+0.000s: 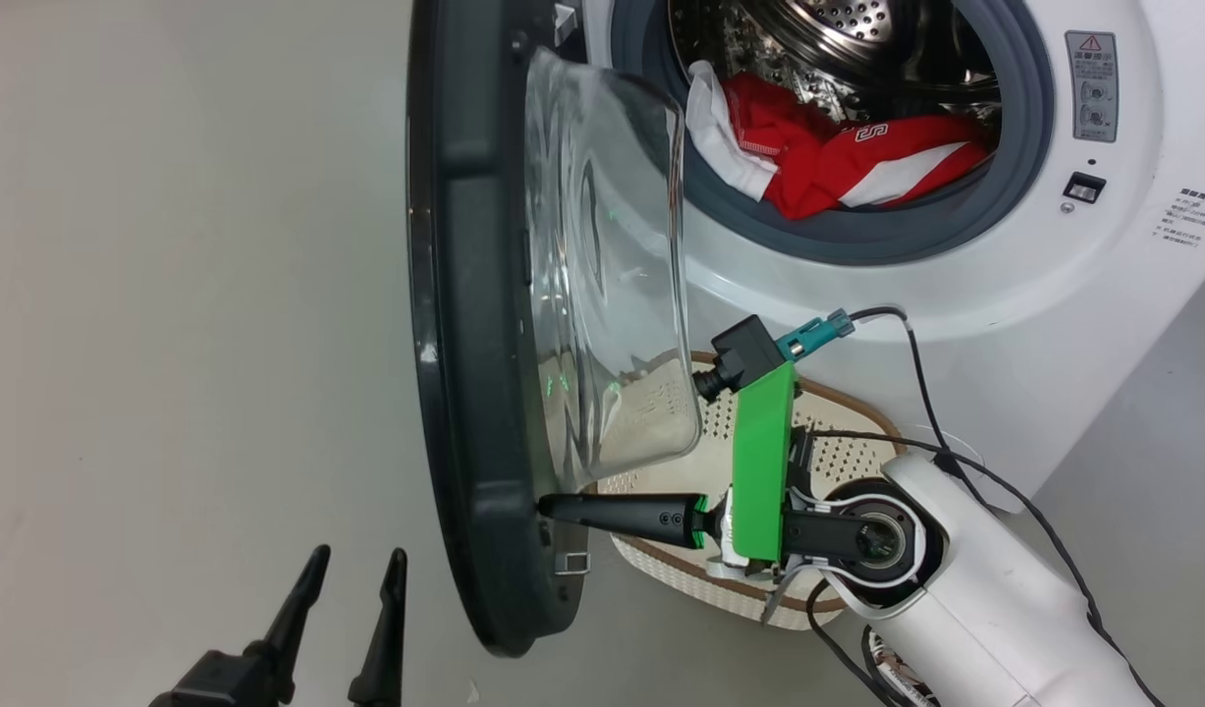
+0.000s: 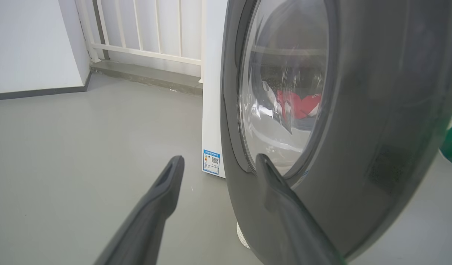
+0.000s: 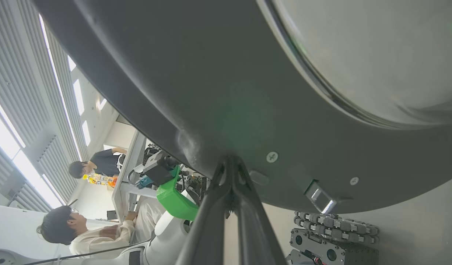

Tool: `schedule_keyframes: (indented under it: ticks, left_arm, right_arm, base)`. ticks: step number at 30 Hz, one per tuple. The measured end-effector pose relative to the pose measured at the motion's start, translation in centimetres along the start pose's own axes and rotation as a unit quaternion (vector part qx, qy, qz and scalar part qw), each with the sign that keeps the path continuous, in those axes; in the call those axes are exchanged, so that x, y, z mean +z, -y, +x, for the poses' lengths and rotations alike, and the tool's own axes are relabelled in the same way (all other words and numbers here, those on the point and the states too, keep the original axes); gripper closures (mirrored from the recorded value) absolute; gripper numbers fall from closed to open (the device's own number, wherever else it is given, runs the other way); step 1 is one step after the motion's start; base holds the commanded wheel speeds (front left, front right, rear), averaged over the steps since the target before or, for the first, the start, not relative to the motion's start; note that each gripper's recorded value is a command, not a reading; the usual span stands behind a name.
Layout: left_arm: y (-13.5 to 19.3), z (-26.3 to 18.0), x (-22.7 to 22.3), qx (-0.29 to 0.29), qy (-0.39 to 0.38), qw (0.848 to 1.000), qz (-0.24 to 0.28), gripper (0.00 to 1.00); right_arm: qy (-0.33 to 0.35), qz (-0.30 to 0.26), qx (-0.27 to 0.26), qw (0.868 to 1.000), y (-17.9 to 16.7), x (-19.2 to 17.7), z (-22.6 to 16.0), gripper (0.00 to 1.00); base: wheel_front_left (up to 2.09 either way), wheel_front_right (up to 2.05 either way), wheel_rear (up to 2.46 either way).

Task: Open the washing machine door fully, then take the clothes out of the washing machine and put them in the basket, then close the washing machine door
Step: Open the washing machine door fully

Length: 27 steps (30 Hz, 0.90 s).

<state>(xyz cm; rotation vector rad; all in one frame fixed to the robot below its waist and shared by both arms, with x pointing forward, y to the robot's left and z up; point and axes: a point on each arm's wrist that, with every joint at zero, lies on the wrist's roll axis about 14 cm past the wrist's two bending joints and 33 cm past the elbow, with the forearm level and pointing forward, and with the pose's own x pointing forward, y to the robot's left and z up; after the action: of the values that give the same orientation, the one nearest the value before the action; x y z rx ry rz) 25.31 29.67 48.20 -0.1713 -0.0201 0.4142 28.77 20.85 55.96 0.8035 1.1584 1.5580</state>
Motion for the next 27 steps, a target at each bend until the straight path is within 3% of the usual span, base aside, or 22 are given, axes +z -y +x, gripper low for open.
schedule_keyframes:
  ticks: [1, 2, 3, 16, 22, 27]
  left_arm:
    - [0.0, 0.0, 0.0, 0.000, 0.000, 1.000, 0.000, 0.00]
    - [0.0, 0.0, -0.1, -0.001, -0.001, 1.000, -0.001, 0.00]
    - [0.1, 0.0, -0.1, -0.002, -0.002, 1.000, -0.001, 0.00]
    - [1.1, 1.0, -0.6, -0.021, -0.008, 1.000, 0.005, 0.00]
    - [1.3, 1.3, -0.6, -0.025, -0.008, 1.000, 0.007, 0.00]
    - [1.2, 1.4, -0.5, -0.024, -0.006, 1.000, 0.006, 0.00]
  right_arm:
    - [0.004, -0.001, -0.001, 1.000, 0.0, 0.1, 0.0, 0.53]
    - [0.009, -0.004, -0.004, 1.000, 0.0, 0.2, -0.1, 0.08]
    - [0.013, -0.005, -0.005, 1.000, 0.0, 0.4, -0.2, 0.00]
    - [0.105, 0.015, -0.068, 0.992, 4.0, 1.2, -4.4, 0.00]
    - [0.171, 0.040, -0.094, 0.980, 6.2, 1.6, -7.0, 0.00]
    - [0.235, 0.060, -0.124, 0.962, 8.3, 1.6, -9.5, 0.00]
  base:
    - [0.00, 0.00, 0.00]
    - [0.00, 0.00, 0.00]
    - [0.00, 0.00, 0.00]
    - [0.00, 0.00, 0.00]
    - [0.00, 0.00, 0.00]
    - [0.00, 0.00, 0.00]
